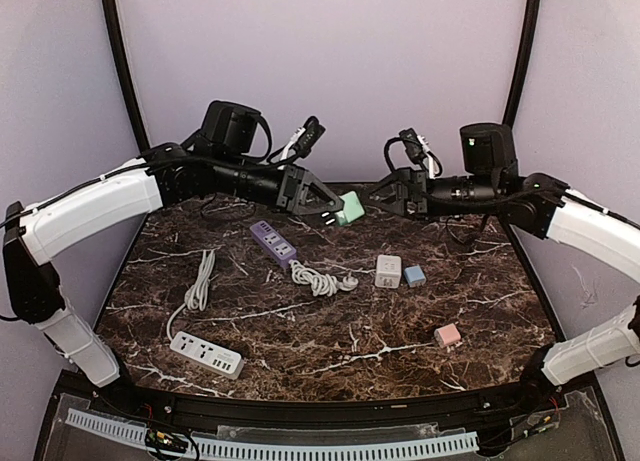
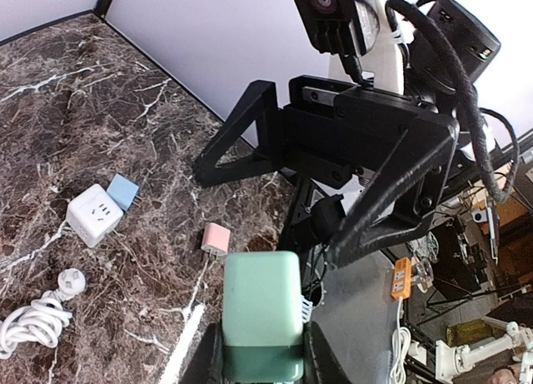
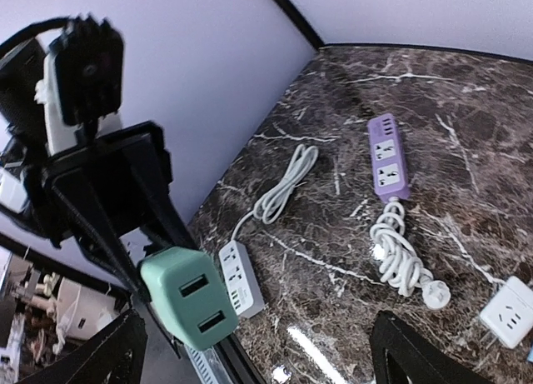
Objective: Insert the plug
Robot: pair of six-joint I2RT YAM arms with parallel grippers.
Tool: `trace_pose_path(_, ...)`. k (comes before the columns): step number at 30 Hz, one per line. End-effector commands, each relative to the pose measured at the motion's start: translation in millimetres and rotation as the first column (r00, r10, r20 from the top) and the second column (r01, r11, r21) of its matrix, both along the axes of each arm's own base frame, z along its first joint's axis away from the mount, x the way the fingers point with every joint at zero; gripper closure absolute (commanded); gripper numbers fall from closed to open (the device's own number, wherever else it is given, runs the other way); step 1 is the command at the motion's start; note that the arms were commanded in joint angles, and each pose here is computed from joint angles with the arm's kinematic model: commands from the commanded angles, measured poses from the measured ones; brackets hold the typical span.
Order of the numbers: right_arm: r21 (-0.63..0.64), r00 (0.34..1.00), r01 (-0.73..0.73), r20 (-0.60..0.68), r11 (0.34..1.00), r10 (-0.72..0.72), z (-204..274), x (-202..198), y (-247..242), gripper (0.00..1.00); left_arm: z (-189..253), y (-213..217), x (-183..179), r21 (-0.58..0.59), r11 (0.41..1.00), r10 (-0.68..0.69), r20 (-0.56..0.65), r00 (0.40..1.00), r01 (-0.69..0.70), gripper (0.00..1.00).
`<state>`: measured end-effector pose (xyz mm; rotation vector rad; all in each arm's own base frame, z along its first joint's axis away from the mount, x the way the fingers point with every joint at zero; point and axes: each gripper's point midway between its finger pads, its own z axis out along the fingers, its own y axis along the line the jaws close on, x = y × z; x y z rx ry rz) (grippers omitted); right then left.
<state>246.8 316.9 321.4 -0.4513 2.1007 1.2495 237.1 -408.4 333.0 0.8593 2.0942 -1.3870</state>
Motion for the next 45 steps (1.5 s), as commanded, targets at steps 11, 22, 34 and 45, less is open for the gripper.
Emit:
trace_pose_path(11,0.160,0.828,-0.559,0.149,0.813,0.540,50,-68,32,0.26,31,28,-48,-0.038,0.986,-0.163,-0.010,0.987,0.163,0.99)
trace_pose_path(22,0.156,0.822,-0.569,0.120,0.808,0.556,47,-65,37,0.40,39,25,-48,-0.064,0.983,-0.174,-0.020,0.985,0.172,0.99)
trace_pose_path(34,0.136,0.816,-0.579,0.096,0.804,0.571,43,-67,45,0.52,41,20,-43,-0.095,0.983,-0.160,-0.017,0.987,0.157,0.99)
trace_pose_path(45,0.131,0.803,-0.595,0.088,0.793,0.589,43,-70,52,0.66,39,17,-40,-0.099,0.983,-0.154,-0.014,0.988,0.152,0.99)
